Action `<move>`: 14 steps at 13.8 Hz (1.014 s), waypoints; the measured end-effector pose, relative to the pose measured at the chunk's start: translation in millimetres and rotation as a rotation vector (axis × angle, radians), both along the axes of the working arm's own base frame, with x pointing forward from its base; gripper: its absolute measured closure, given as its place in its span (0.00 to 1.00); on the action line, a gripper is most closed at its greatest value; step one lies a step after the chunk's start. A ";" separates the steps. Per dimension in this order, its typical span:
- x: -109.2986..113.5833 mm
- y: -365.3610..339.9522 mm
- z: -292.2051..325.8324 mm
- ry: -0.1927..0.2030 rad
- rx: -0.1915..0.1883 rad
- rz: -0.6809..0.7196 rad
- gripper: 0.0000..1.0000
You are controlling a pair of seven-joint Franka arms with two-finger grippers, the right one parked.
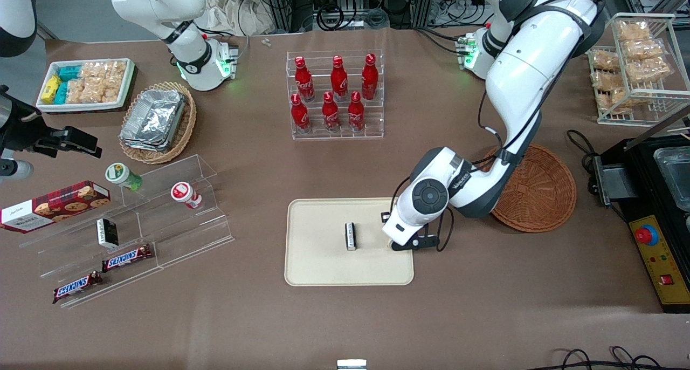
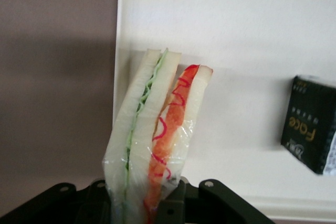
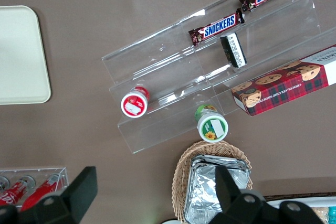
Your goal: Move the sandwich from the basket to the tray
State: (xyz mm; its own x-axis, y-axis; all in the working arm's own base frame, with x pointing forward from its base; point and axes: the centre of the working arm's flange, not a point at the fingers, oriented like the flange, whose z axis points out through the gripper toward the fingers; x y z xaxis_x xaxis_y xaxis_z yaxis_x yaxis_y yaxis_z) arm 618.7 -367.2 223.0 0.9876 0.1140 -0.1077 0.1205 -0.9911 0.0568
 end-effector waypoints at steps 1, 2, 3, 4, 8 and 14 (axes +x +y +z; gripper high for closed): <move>3.5 1.6 -8.2 -0.010 0.012 0.007 0.79; 6.3 2.2 -15.2 -0.018 0.018 0.014 0.79; 8.6 1.7 -17.0 -0.023 0.016 0.019 0.76; 9.3 0.9 -15.9 -0.026 0.016 0.021 0.76; 15.8 -3.0 -1.0 -0.058 0.011 0.028 0.41; 19.5 14.5 104.1 -0.053 0.099 0.050 0.00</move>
State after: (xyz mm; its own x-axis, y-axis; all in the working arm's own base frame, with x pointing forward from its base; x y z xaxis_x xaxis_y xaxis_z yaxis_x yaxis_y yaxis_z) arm 638.2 -352.6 327.1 0.9844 0.1707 -0.0415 0.1694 -0.9850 -0.0337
